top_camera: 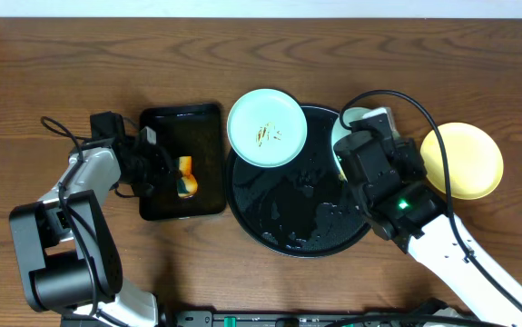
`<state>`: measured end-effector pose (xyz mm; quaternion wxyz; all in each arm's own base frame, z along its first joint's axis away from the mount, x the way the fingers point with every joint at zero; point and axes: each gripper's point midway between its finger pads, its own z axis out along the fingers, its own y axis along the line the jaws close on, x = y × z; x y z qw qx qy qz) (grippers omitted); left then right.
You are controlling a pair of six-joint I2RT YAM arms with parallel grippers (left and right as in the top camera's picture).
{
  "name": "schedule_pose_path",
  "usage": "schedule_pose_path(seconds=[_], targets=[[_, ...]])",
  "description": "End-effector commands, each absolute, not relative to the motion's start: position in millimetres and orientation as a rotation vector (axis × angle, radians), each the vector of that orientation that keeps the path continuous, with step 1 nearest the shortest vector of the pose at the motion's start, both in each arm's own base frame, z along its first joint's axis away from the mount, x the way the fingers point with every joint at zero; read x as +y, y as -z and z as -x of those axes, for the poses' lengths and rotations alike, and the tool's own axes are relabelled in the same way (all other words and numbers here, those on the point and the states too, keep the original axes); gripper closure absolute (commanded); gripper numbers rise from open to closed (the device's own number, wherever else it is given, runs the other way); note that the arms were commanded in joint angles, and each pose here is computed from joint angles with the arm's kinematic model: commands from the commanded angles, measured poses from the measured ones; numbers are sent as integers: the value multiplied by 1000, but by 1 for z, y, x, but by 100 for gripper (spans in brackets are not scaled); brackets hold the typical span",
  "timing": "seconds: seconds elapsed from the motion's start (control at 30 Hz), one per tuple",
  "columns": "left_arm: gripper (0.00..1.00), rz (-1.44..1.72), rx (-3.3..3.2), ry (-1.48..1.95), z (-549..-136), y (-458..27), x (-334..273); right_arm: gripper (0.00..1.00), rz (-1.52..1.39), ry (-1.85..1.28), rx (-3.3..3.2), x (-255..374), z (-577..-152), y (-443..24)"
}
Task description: Clean dirty plates on tray and stack at the side
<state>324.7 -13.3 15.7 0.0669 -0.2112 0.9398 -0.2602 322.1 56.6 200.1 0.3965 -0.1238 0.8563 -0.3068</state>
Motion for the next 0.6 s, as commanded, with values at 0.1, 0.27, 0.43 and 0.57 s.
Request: schedule_pose_path(seconds=[0.1,0.27,0.43,0.57], targets=[[92,646,2848,790,-322,-11,-15,99,280,813,2087,59,-325,-224],[92,650,2853,766,-321,-10,-12,99,337,778,2067,78,-322,-224],[92,656,2864,738,-320,-8,-10,99,316,824,2044,74,-320,-230],[92,658,2867,739,-319,-8,-10,99,247,819,2036,67,-324,-233]])
